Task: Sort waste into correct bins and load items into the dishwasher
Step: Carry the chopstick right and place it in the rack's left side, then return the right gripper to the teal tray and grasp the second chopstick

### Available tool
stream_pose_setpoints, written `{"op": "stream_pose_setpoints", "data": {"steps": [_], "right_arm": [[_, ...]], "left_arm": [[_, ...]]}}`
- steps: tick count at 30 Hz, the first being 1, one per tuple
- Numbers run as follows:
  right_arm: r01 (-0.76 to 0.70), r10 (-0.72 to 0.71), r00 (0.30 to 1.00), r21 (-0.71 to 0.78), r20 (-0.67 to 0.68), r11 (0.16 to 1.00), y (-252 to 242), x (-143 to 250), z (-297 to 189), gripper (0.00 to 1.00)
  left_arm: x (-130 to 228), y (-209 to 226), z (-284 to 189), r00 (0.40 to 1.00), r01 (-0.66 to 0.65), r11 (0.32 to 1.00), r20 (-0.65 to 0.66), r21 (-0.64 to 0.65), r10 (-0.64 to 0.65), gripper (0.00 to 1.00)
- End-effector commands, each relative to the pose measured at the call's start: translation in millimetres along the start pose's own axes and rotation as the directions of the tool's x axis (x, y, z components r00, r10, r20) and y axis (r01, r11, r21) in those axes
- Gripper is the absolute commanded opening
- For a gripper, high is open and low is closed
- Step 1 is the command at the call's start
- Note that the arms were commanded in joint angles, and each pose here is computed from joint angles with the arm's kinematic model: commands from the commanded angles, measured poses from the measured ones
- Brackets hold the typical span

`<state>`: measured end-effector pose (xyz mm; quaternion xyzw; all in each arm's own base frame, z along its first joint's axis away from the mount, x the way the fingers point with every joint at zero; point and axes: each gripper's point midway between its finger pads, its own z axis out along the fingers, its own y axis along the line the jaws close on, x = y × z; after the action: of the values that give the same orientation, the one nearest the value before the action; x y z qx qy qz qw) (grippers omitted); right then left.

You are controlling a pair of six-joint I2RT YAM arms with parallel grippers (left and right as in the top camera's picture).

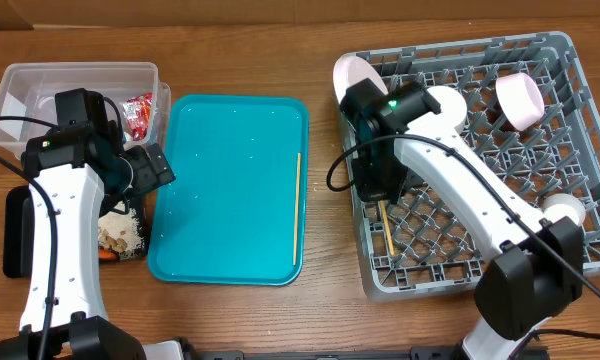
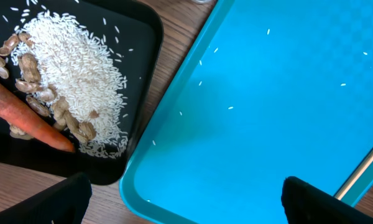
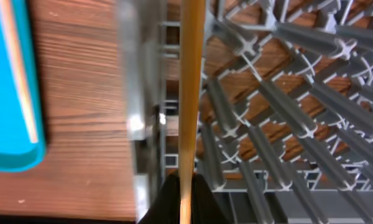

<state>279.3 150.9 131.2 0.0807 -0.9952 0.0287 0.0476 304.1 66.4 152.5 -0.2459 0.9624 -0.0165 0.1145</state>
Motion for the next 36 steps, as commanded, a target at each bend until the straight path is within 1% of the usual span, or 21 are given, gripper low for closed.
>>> {"op": "stream_pose_setpoints", "data": {"steps": [1, 5, 11, 12, 13, 15, 16, 20, 23, 24, 25, 27, 28, 30, 33, 36], "right_arm": [[0.001, 0.000, 1.000, 0.031, -0.016, 1.000, -9, 0, 21, 0.04], [0.001, 0.000, 1.000, 0.033, -0.023, 0.999, -9, 1, 37, 0.04], [0.004, -0.003, 1.000, 0.031, -0.016, 1.000, -9, -1, 39, 0.06], [0.004, -0.003, 1.000, 0.031, -0.017, 1.000, -9, -1, 39, 0.18], [0.004, -0.003, 1.000, 0.032, -0.020, 0.999, -9, 0, 39, 0.27], [0.004, -0.003, 1.000, 0.033, -0.024, 0.999, -9, 1, 39, 0.37], [0.004, -0.003, 1.000, 0.035, -0.030, 0.999, -10, 2, 39, 0.40], [-0.004, 0.005, 0.999, 0.036, -0.031, 0.999, -11, 6, 32, 0.41], [-0.017, 0.017, 0.999, 0.010, 0.040, 1.000, -7, -2, 8, 0.41], [-0.027, 0.030, 0.994, -0.028, 0.108, 0.999, -1, -10, -12, 0.41], [-0.018, 0.027, 0.989, -0.063, 0.144, 0.998, 6, -15, -23, 0.41], [0.029, 0.016, 0.970, -0.181, 0.242, 0.983, 31, -26, -51, 0.42], [0.063, 0.008, 0.959, -0.240, 0.282, 0.969, 46, -31, -62, 0.44], [0.123, -0.013, 0.941, -0.306, 0.337, 0.944, 69, -38, -73, 0.49], [0.178, -0.053, 0.928, -0.314, 0.370, 0.933, 92, -42, -69, 0.53], [0.190, -0.081, 0.939, -0.308, 0.335, 0.932, 116, -43, -44, 0.54]], "left_arm": [[-1, 1, 2, 1.000, -0.017, 1.000, -0.001, -0.010, 0.017, 1.00], [-2, 1, 2, 1.000, -0.017, 1.000, 0.002, -0.010, 0.017, 1.00], [-2, 1, 2, 1.000, -0.017, 1.000, 0.001, -0.010, 0.017, 1.00], [-2, 1, 2, 1.000, -0.017, 1.000, 0.001, -0.010, 0.017, 1.00], [-2, 1, 2, 1.000, -0.017, 1.000, 0.002, -0.010, 0.017, 1.00], [-2, 1, 2, 1.000, -0.017, 1.000, 0.001, -0.010, 0.017, 1.00], [-2, 1, 2, 1.000, -0.017, 1.000, 0.001, -0.010, 0.017, 1.00], [-2, 1, 2, 1.000, -0.017, 1.000, 0.001, -0.010, 0.017, 1.00], [-2, 1, 2, 1.000, -0.017, 1.000, 0.002, -0.010, 0.017, 1.00], [-2, 1, 2, 1.000, -0.017, 1.000, 0.002, -0.010, 0.017, 1.00], [-2, 1, 2, 1.000, -0.017, 1.000, 0.002, -0.010, 0.017, 1.00], [-2, 1, 2, 1.000, -0.017, 1.000, 0.002, -0.010, 0.017, 1.00], [-2, 1, 2, 1.000, -0.017, 1.000, 0.002, -0.010, 0.017, 1.00], [-2, 1, 2, 1.000, -0.017, 1.000, 0.002, -0.010, 0.017, 1.00], [-2, 1, 2, 1.000, -0.017, 1.000, 0.002, -0.010, 0.017, 1.00], [-2, 1, 2, 1.000, -0.017, 1.000, 0.002, -0.010, 0.017, 1.00]]}}
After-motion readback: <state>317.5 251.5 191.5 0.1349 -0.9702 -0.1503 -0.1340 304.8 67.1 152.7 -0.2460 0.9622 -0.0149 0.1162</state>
